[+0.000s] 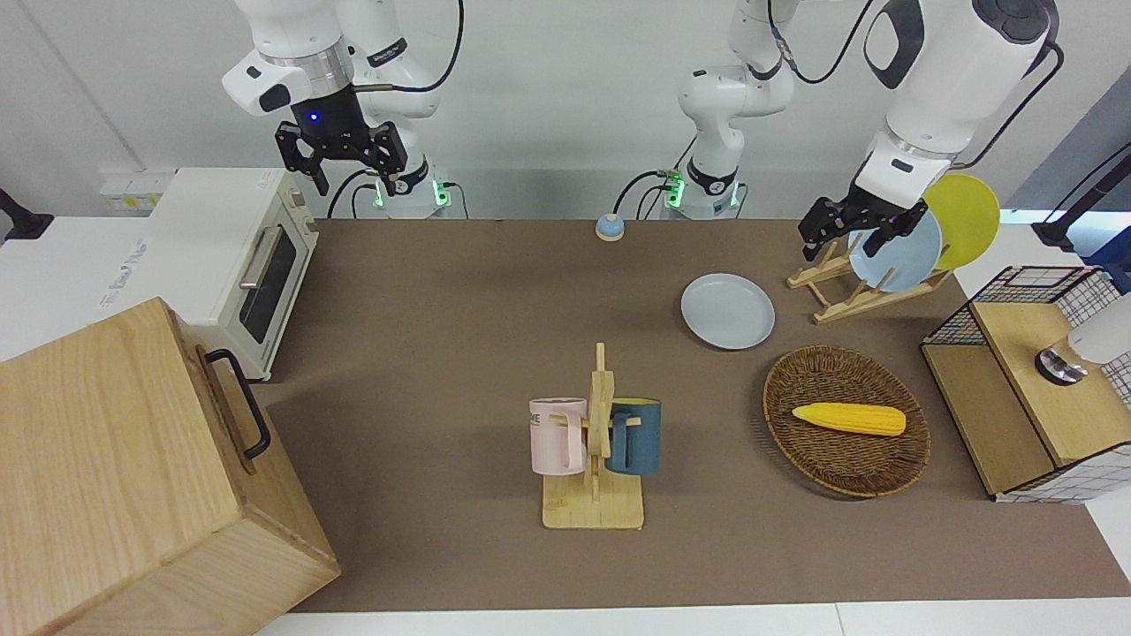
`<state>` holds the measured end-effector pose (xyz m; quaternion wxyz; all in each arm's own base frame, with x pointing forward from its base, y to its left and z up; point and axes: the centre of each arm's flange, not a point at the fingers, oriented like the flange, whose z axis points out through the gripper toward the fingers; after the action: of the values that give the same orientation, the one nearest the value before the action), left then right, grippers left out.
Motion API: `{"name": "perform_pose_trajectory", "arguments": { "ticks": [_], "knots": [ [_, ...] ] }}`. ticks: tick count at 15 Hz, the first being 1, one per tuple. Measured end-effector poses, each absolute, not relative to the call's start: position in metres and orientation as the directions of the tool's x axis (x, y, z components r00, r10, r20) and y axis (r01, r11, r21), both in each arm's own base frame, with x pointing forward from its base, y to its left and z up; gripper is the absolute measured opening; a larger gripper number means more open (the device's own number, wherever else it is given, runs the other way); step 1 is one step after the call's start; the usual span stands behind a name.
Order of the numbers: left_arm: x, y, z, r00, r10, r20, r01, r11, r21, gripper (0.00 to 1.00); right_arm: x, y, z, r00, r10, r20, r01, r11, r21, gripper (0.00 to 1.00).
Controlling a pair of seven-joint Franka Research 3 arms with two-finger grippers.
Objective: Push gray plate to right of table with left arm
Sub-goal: 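Move the left gripper away from the corn basket toward the gray plate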
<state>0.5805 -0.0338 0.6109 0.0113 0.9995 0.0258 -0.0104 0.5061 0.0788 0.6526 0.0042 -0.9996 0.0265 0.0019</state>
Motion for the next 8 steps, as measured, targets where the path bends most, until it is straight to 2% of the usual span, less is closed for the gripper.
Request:
{"name": "perform_pose_trajectory", "arguments": {
  "ticks": [8],
  "knots": [
    [0.5807,-0.0323,0.6105,0.998,0.054,-0.022,0.054,-0.998,0.022,1.0,0.5061,0.0788,0.6526,0.999,-0.053,-0.004,-0.053,-0.999,-0.008,1.0]
  ]
}}
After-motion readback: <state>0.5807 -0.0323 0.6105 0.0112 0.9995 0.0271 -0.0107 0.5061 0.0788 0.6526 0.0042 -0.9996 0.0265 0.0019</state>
